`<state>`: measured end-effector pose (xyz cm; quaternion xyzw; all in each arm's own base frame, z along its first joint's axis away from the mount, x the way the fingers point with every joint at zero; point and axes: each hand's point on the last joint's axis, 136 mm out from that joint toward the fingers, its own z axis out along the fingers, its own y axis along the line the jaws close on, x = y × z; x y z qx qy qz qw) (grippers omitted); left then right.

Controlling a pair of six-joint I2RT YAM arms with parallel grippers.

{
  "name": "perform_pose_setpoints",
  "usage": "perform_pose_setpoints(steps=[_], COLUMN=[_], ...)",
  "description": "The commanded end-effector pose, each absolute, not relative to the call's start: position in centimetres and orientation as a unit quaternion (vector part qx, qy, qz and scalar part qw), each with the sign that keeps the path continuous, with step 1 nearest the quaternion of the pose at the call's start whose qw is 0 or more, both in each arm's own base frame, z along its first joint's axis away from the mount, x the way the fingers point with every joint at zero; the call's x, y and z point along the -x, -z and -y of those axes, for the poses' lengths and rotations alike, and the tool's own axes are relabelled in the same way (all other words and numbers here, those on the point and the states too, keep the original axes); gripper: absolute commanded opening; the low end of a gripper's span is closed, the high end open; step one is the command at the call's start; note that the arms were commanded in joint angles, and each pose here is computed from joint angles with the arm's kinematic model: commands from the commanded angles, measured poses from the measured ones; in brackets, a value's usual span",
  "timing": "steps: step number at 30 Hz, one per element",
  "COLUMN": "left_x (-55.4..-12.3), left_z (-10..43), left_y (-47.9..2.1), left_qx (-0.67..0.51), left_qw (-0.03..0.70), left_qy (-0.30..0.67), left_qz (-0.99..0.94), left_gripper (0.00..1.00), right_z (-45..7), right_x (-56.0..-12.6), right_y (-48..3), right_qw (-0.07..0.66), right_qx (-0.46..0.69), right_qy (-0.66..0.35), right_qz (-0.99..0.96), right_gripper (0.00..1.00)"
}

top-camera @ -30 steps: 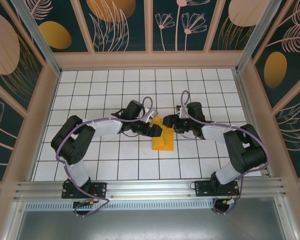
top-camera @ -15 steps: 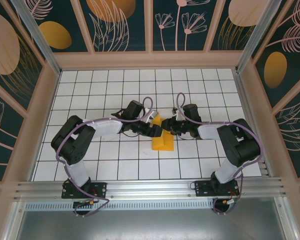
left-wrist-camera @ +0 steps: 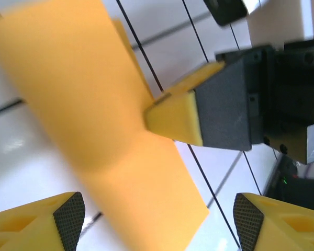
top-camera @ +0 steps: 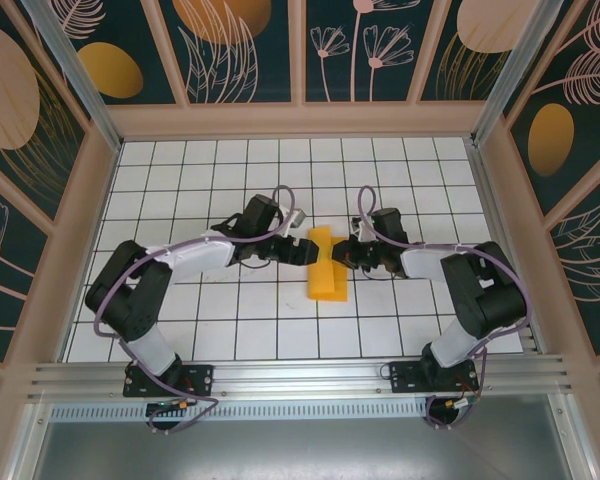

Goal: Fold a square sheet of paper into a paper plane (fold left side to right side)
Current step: First fold in half a square sheet of paper at the center of the table.

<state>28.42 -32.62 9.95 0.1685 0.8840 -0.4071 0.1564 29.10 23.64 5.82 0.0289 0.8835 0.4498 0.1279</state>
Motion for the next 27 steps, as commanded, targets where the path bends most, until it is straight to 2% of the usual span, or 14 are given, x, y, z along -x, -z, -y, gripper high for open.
perform_pose_setpoints(steps=[1,7,18,27], left_x=[-29.5,-28.7,-29.9,-30.0], left_z=[30.5,31.6,33.7,34.7], left_y=[-8.4,-5.5,-4.9,-4.0], left_qx=[-0.116,-0.097,-0.063,-0.067], left_qw=[0.167,0.134,0.127,0.117], left_qy=[0.348,0.333,0.329,0.323], left_qz=[-0.915,-0.928,-0.933,-0.937], left_gripper=[0.76,0.74,0.61,0.55], right_z=[-22.2,-21.6,-20.4,-20.1], right_x=[-29.4,-29.1,-28.3,-28.0], right_y=[-5.9,-5.1,-4.2,-3.6], right_qw=[0.145,0.138,0.135,0.131], right_qx=[-0.028,-0.034,-0.049,-0.052], right_qy=[-0.420,-0.408,-0.387,-0.380], right_qz=[-0.895,-0.902,-0.911,-0.914], right_gripper=[0.03,0.03,0.04,0.06])
